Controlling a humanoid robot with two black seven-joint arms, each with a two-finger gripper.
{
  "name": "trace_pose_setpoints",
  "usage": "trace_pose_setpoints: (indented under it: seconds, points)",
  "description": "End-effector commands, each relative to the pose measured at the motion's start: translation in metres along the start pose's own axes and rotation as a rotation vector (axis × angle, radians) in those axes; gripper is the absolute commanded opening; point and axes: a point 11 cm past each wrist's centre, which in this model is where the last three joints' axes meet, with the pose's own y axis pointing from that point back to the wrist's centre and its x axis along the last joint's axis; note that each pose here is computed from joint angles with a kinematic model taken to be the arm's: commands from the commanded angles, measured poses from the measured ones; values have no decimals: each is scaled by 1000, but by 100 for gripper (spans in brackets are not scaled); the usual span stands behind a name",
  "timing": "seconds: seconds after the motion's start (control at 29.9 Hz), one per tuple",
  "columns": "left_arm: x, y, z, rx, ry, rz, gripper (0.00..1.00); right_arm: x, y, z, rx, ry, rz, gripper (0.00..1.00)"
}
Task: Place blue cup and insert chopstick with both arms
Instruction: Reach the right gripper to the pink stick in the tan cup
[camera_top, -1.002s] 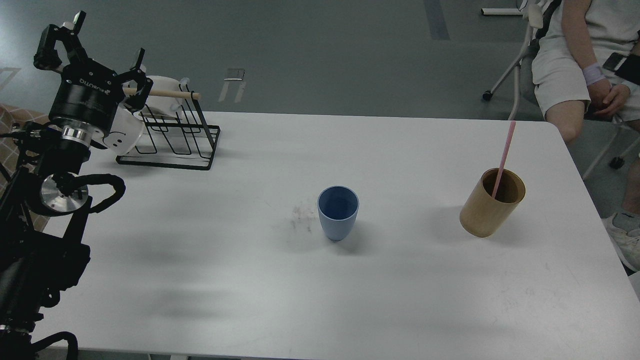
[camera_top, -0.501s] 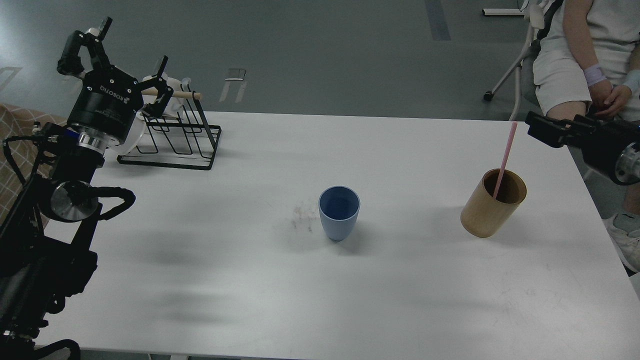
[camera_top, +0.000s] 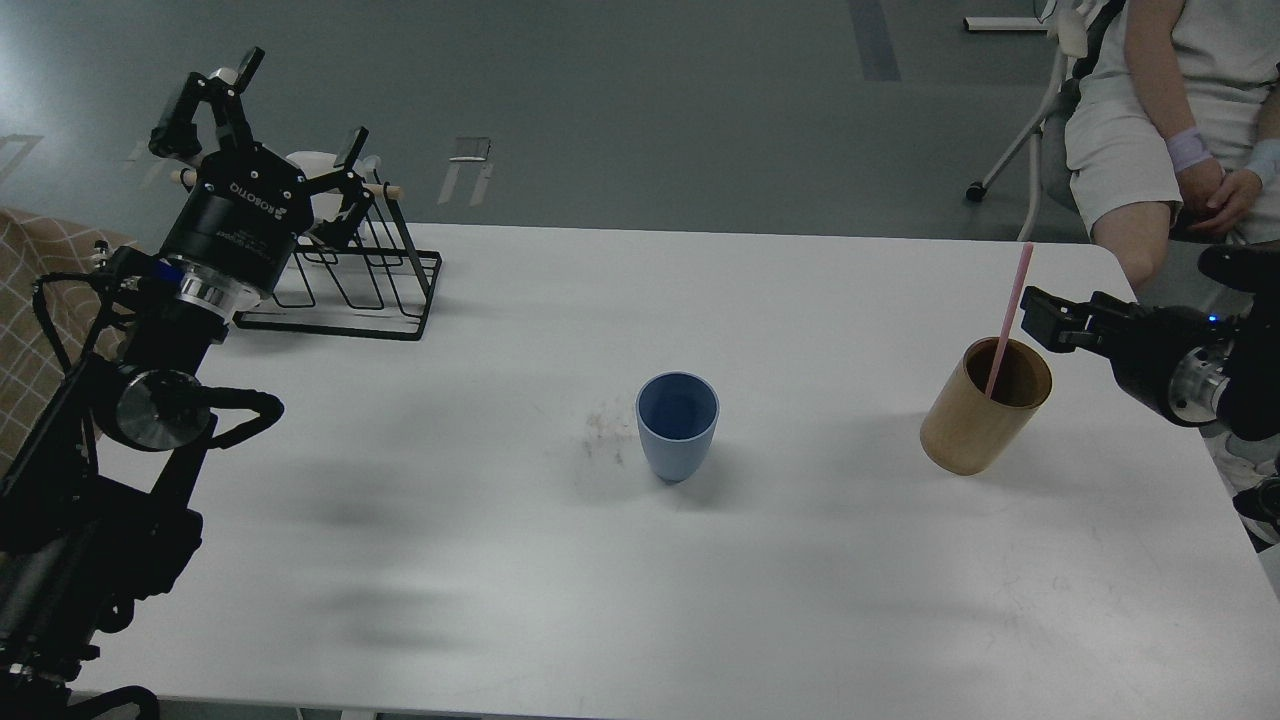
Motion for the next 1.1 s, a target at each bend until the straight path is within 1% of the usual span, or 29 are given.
trace_pose_setpoints:
  seconds: [0.0, 0.33, 0.37, 0.43, 0.5, 0.73, 0.77, 0.84, 0.9, 1.0, 1.07]
  points:
    - [-1, -1, -1, 0, 4, -1, 97, -7, -7, -4, -7, -12, -5, 61]
    - [2, 0, 0, 2, -5, 7, 97, -12, -16, -12, -11, 4, -8, 60]
    - [2, 0, 0, 2, -4, 7, 97, -12, -17, -13, -10, 12, -7, 59]
    - [2, 0, 0, 2, -4, 9, 97, -15, -19, -18, -6, 27, -15, 50]
    - [2, 0, 0, 2, -4, 10, 97, -15, -22, -18, -8, 28, -18, 43]
    - [3, 0, -1, 2, -1, 14, 97, -13, -26, -23, -15, 17, -13, 41]
    - [3, 0, -1, 2, -1, 14, 97, -14, -26, -23, -14, 16, -13, 40]
    - [2, -2, 0, -1, -2, 11, 97, -14, -26, -23, -14, 16, -15, 31]
    - [1, -4, 2, -5, -5, 7, 97, -15, -26, -23, -14, 19, -18, 17]
    - [0, -5, 1, -4, -3, 5, 97, -17, -27, -24, -13, 20, -23, 9]
    - [-1, -5, 1, -6, -5, 3, 97, -19, -27, -24, -12, 19, -27, 8]
